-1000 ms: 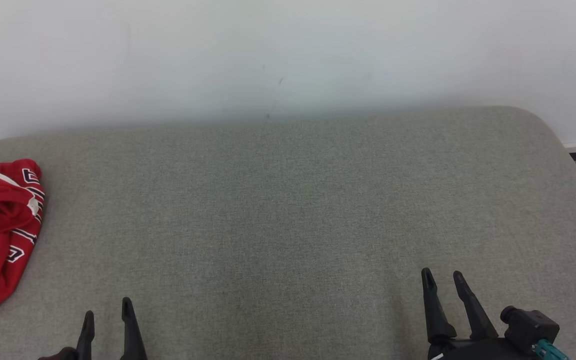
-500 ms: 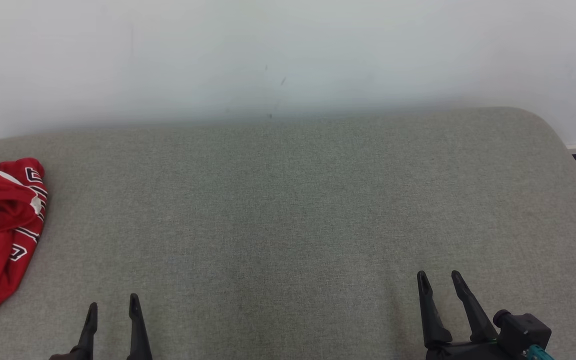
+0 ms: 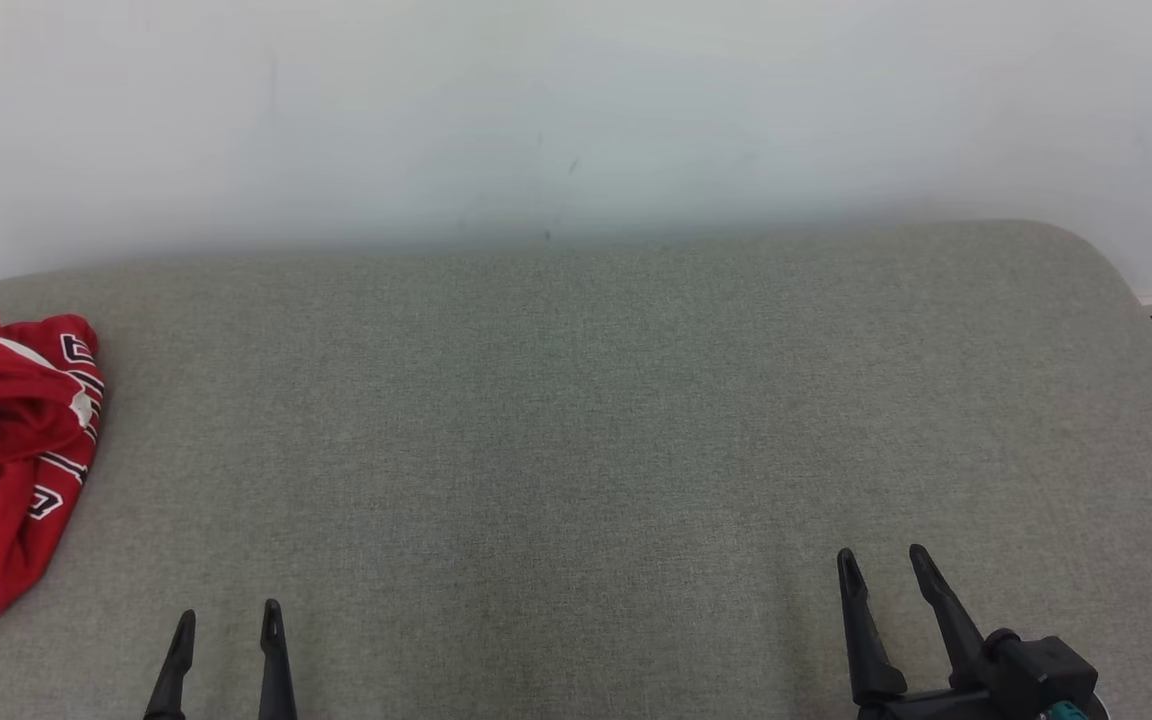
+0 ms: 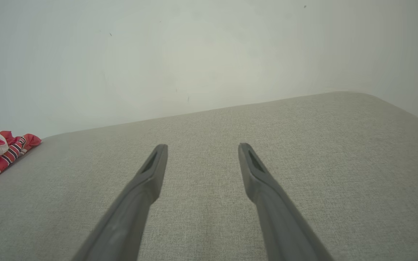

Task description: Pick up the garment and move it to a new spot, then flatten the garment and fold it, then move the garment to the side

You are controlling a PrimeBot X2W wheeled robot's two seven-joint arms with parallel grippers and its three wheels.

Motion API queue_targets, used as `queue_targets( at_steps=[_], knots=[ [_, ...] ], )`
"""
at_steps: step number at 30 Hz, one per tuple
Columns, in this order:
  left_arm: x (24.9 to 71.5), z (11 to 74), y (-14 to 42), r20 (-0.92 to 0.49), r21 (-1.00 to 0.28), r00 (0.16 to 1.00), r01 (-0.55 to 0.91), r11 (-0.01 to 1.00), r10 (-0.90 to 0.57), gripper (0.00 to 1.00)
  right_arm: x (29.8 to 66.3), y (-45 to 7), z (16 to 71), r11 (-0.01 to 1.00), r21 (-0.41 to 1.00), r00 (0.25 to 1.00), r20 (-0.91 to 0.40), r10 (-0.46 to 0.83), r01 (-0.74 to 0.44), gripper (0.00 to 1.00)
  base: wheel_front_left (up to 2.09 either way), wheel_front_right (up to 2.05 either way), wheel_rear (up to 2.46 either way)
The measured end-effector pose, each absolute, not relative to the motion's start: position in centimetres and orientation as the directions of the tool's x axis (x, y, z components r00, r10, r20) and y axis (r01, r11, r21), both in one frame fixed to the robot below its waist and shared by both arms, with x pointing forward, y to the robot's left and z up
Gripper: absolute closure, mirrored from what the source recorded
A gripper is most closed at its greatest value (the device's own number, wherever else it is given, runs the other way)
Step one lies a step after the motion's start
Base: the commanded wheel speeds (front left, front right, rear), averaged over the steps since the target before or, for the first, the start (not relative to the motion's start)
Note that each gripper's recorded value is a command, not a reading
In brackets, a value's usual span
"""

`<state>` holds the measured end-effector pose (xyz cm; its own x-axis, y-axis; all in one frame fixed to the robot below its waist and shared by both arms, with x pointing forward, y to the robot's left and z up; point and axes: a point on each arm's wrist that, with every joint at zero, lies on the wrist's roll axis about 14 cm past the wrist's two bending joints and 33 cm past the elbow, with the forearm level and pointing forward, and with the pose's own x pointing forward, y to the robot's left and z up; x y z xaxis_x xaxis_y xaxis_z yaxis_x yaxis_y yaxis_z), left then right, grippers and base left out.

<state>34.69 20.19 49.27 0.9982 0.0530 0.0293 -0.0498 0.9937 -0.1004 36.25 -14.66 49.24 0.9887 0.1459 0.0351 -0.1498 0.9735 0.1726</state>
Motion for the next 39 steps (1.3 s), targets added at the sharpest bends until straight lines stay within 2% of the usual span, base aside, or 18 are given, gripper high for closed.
queue_targets(
  at_steps=[14, 39],
  knots=[
    [34.2, 49.0, 20.5, 0.033, -0.026, 0.998, -0.047, 0.999, 0.047, 0.00, 35.9, -14.4, 49.0, 0.981, 0.095, 0.986, 0.038, 0.165, -0.168, 0.00, 0.00, 0.00, 0.00],
    [34.0, 48.7, 21.4, 0.025, -0.057, 0.996, -0.079, 0.995, 0.081, 0.00, 36.0, -15.5, 49.0, 0.984, 0.119, 0.991, 0.038, 0.129, -0.133, 0.00, 0.00, 0.00, 0.00]
  ],
)
